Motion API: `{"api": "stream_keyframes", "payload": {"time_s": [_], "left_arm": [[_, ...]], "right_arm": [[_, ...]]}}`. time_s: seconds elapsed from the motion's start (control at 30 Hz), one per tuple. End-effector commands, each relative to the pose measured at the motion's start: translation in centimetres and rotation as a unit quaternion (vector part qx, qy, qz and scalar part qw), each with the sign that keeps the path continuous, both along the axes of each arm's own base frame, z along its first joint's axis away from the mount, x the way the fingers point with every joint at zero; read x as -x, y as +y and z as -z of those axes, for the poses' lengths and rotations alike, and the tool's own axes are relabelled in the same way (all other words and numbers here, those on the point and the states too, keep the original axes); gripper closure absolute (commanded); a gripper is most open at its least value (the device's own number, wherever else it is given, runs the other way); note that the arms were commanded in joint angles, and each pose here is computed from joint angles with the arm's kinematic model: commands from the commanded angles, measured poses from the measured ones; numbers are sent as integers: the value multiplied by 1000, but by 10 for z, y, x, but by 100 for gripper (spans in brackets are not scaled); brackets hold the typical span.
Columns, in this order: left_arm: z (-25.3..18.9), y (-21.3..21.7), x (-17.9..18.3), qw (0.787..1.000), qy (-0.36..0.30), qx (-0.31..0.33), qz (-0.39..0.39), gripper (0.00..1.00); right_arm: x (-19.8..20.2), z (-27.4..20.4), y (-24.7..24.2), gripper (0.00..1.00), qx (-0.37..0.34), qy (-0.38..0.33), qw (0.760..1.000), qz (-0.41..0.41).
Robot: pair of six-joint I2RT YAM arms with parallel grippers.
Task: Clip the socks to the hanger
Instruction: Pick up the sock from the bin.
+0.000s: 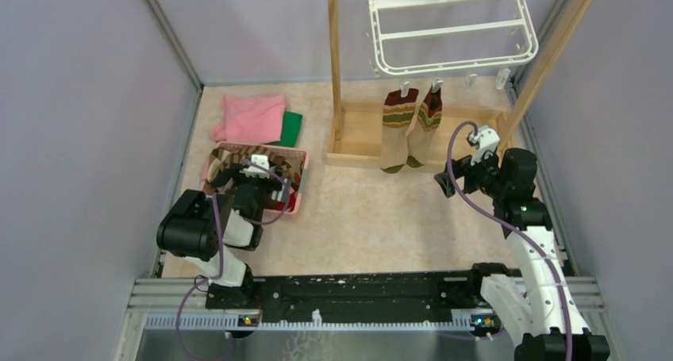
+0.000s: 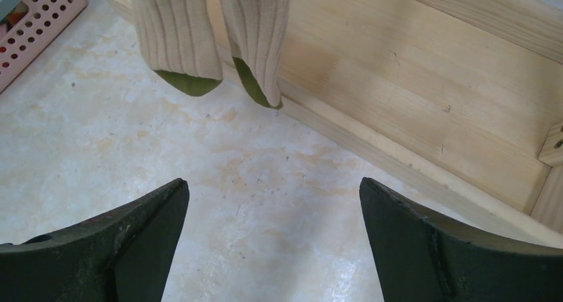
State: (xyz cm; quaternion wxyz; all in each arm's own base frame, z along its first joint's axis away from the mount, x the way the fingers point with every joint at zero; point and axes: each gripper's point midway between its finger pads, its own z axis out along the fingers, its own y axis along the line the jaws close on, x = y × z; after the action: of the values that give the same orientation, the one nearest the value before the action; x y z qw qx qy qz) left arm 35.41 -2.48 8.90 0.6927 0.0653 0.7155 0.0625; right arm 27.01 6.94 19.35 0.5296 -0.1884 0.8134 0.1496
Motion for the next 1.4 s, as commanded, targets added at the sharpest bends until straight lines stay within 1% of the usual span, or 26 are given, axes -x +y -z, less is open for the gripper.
{"api": "stream_keyframes", "payload": {"time_s": [0.0, 0.1, 0.5, 0.67, 0.9, 1.13, 1.37], "left_arm": [[-9, 3, -22, 1000, 2, 25, -3, 1], [-5, 3, -25, 999, 14, 31, 0, 1], [-4, 3, -27, 999, 19, 34, 6, 1], [-3, 4, -27, 999, 20, 35, 6, 1], [-4, 4, -28, 999, 19, 35, 7, 1], [-3, 4, -28, 999, 21, 34, 7, 1], [-3, 3, -28, 999, 21, 36, 8, 1]], "right_arm": [[0, -5, 1, 1, 3, -7, 1000, -7], [0, -3, 1, 1, 4, -5, 1000, -7], [-2, 3, -1, 2, 7, 10, 1000, -8], [1, -1, 2, 2, 3, 2, 1000, -14], [-1, -3, -4, 1, 14, -7, 1000, 0], [2, -2, 8, 1, 20, -7, 1000, -23], [3, -4, 8, 1, 23, -13, 999, -21]]}}
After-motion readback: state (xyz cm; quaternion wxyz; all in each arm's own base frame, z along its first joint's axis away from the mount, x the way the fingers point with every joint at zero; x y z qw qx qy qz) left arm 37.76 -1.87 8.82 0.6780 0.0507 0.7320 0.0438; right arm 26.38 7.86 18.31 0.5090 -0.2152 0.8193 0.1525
